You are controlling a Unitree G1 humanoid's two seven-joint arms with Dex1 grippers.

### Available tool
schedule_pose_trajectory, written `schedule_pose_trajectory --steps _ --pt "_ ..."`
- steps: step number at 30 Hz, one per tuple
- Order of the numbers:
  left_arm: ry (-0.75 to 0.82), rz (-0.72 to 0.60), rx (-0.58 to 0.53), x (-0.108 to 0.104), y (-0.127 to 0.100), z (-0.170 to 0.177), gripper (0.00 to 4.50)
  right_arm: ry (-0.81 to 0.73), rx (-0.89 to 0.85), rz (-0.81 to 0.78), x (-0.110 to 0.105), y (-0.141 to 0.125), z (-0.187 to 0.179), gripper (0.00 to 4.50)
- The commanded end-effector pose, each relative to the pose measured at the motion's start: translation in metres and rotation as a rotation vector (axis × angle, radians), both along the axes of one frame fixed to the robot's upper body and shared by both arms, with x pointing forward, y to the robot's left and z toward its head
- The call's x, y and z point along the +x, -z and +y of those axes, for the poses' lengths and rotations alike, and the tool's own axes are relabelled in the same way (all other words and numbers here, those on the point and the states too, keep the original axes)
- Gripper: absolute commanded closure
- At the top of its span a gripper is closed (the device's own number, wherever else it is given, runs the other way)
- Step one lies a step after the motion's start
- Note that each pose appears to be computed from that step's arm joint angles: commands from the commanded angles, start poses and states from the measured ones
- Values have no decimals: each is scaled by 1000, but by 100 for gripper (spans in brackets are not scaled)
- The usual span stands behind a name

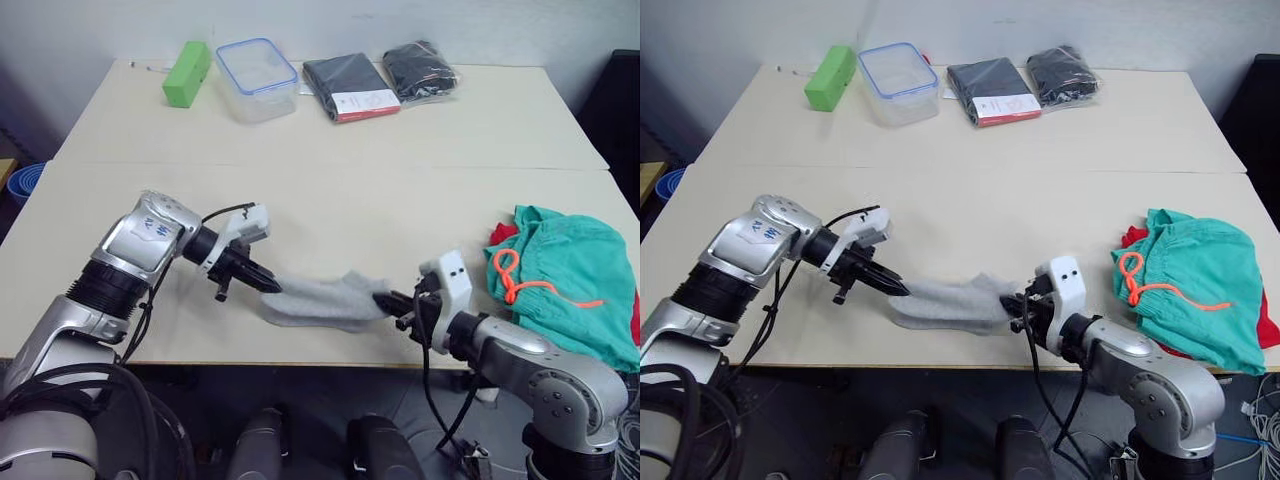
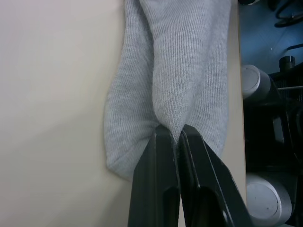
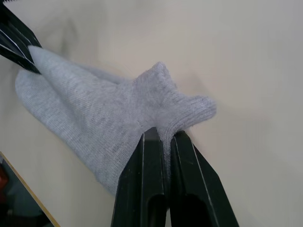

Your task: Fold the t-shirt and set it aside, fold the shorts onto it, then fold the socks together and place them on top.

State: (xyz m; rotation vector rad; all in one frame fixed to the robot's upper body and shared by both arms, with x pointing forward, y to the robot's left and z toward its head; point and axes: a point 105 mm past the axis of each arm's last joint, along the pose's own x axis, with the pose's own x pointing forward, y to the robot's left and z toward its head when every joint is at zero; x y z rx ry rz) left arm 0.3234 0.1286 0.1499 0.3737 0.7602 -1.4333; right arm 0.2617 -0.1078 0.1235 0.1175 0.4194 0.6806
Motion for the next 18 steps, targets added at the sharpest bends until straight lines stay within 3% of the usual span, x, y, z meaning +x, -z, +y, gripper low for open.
schedule_pose_trajectory --steps 1,2,5,6,7,15,17,18 --pt "-42 36 29 3 14 5 450 -15 -71 -23 -1 5 -2 442" --pt "-43 50 27 2 16 5 450 -18 -82 -27 -1 6 -3 442" --pt "-46 60 21 2 15 7 380 -27 -58 -47 -1 2 -1 450" --pt "-43 64 19 1 13 10 345 -38 -47 -63 -2 -1 0 400" --pt "-41 67 15 -1 10 15 318 -48 -31 -81 -2 -5 1 381" --pt "-58 29 -16 -8 -11 34 61 -141 19 -197 -8 -33 5 102" --pt "-47 18 -61 -11 -24 29 3 -176 14 -221 -9 -40 4 101" --pt "-34 4 -89 -14 -31 26 3 -195 1 -240 -7 -45 2 101"
